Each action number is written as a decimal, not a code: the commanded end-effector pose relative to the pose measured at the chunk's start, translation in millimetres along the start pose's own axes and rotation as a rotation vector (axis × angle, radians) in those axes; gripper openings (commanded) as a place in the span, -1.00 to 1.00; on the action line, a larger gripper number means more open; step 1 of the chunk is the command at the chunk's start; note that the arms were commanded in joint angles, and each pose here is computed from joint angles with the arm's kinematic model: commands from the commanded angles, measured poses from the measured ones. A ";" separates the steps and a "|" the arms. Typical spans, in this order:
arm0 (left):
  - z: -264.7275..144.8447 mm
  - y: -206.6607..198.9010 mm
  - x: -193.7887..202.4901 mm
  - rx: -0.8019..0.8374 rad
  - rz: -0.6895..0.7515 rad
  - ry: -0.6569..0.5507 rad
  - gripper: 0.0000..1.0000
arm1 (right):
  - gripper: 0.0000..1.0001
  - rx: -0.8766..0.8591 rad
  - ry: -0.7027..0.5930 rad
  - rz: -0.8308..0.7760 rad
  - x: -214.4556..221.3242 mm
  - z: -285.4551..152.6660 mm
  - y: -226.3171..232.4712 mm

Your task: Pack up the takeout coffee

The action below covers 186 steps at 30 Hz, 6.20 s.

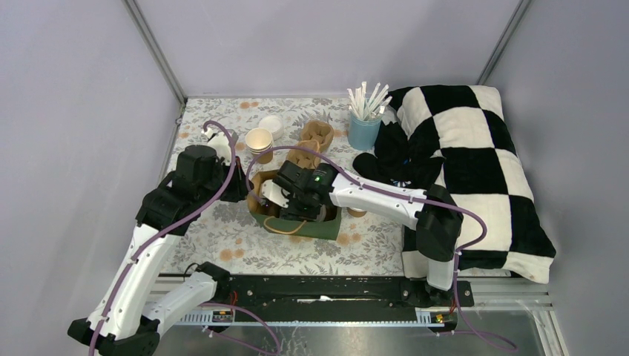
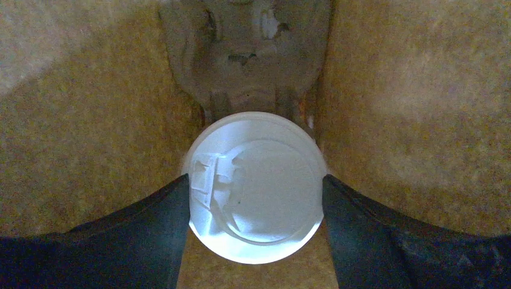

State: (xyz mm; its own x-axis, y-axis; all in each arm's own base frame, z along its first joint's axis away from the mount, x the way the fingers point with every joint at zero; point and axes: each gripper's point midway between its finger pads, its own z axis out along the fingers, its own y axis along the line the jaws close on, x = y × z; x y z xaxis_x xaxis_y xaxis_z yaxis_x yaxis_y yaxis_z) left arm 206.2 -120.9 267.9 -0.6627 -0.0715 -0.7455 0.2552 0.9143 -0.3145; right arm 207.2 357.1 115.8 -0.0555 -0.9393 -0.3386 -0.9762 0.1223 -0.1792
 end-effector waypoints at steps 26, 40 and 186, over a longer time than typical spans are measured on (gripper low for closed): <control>1.9 -0.2 -10.2 -0.005 -0.001 -0.030 -1.00 | 0.06 0.188 -0.433 0.173 -54.2 -100.4 -36.0; 0.3 0.1 -13.2 -0.014 -0.004 -0.030 -1.00 | 0.04 0.228 -0.598 0.271 -69.7 -135.9 -42.5; 6.9 17.4 7.4 0.036 0.460 -0.423 -1.00 | -0.01 0.543 -0.148 -0.332 -49.3 -22.1 -50.6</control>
State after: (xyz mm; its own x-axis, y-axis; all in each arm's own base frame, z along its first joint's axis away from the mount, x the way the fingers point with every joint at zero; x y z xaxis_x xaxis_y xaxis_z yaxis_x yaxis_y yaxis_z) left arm 209.9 -104.5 241.2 -0.1938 0.1774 -0.9649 0.4597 0.8853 0.0704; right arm 241.7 393.4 154.6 0.2956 -0.8923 -0.3411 -0.7442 0.0088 -0.6679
